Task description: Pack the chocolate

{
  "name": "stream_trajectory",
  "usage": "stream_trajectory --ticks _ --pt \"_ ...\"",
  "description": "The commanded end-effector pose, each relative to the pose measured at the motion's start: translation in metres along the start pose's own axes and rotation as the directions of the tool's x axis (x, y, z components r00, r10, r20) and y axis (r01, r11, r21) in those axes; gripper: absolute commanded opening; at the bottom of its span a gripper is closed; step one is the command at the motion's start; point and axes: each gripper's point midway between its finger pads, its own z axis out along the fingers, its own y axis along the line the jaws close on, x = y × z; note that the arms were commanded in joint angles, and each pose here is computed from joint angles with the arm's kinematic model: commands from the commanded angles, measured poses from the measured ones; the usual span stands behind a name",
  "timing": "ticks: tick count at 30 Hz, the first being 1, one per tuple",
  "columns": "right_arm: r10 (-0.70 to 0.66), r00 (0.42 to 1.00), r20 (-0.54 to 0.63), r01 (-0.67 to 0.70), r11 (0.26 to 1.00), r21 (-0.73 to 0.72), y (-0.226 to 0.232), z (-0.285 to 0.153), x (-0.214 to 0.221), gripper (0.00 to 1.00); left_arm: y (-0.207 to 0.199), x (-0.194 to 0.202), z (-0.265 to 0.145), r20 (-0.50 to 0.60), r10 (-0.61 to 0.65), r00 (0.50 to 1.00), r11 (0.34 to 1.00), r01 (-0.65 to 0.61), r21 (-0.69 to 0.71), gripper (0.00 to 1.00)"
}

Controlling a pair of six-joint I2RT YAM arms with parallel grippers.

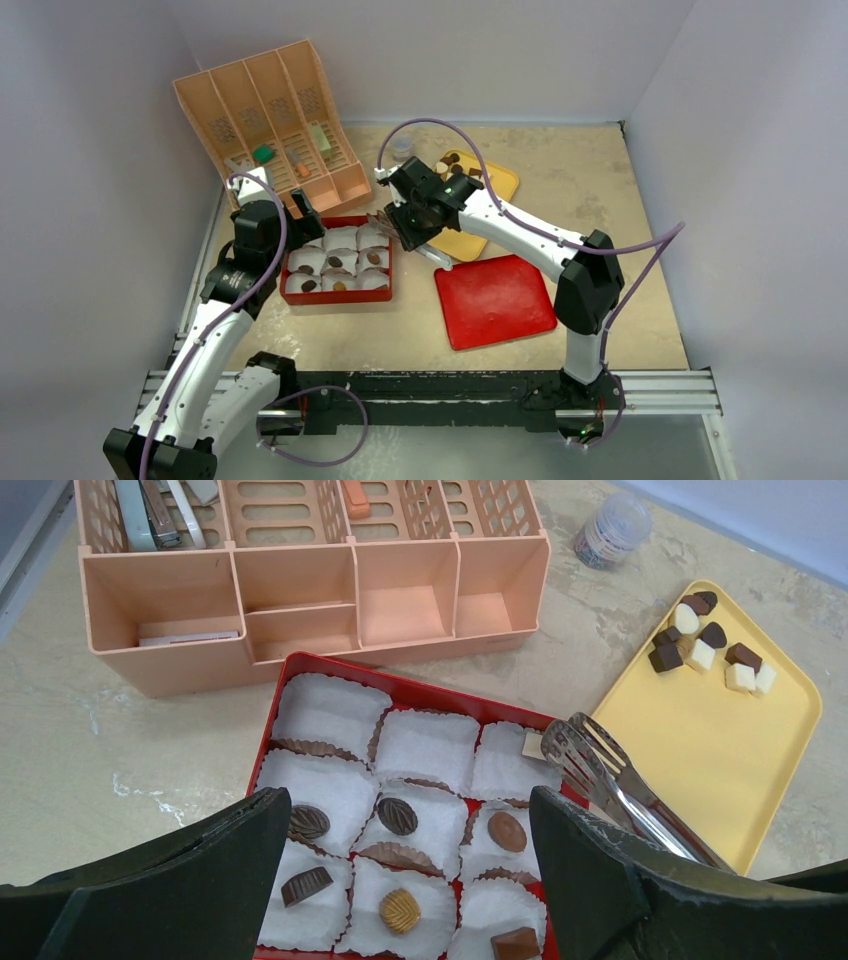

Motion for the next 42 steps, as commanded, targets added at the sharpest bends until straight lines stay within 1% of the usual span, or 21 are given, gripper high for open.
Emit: stream_trajectory --ticks 1,8,24,26,30,33,35,38,40,42 --pt "0.001 0.993 0.12 0.001 1.0 -0.015 0.005 -0.037 -0.029 0.38 -0.009 -0.022 -0.005 0.058 -0.012 0.998 1.0 0.011 0.025 0.89" --pt "-0.005 0.996 0.085 0.008 0.999 -0.035 0.011 -0.027 -0.025 0.38 -0.009 -0.022 -0.005 0.059 -0.012 0.998 1.0 0.011 0.026 0.89" --pt "-0.033 0.999 0.021 0.032 0.999 0.025 0.012 -0.015 -0.021 0.37 -0.008 -0.023 -0.007 0.062 -0.012 0.998 1.0 0.011 0.023 0.89" --pt "-0.029 0.999 0.028 0.028 0.999 0.035 0.011 -0.018 -0.023 0.37 -0.007 -0.022 -0.007 0.062 -0.013 0.998 1.0 0.012 0.023 0.88" --pt "-0.017 0.996 0.092 0.014 0.999 0.03 0.012 -0.032 -0.034 0.36 -0.008 -0.02 -0.005 0.057 -0.025 0.998 0.999 0.024 0.026 0.87" --pt "-0.011 0.995 0.101 0.01 1.0 0.009 0.015 -0.039 -0.037 0.36 -0.009 -0.019 -0.004 0.051 -0.028 0.998 0.999 0.027 0.029 0.86" --pt "-0.002 0.995 0.102 0.0 1.0 0.026 0.013 -0.039 -0.04 0.36 -0.01 -0.019 -0.004 0.052 -0.035 0.998 0.999 0.034 0.033 0.86" --pt "0.021 0.999 0.049 -0.024 0.999 0.042 0.016 -0.035 -0.035 0.35 -0.01 -0.021 -0.006 0.056 -0.039 0.998 0.999 0.037 0.033 0.85" --pt "0.039 0.998 0.041 -0.042 0.995 0.09 0.013 -0.034 -0.033 0.35 -0.005 -0.023 -0.008 0.069 -0.041 0.997 0.999 0.041 0.005 0.85" --pt "0.067 0.997 0.029 -0.07 0.99 0.124 0.01 -0.035 -0.032 0.35 0.006 -0.029 -0.011 0.096 -0.045 0.994 0.997 0.05 -0.051 0.84"
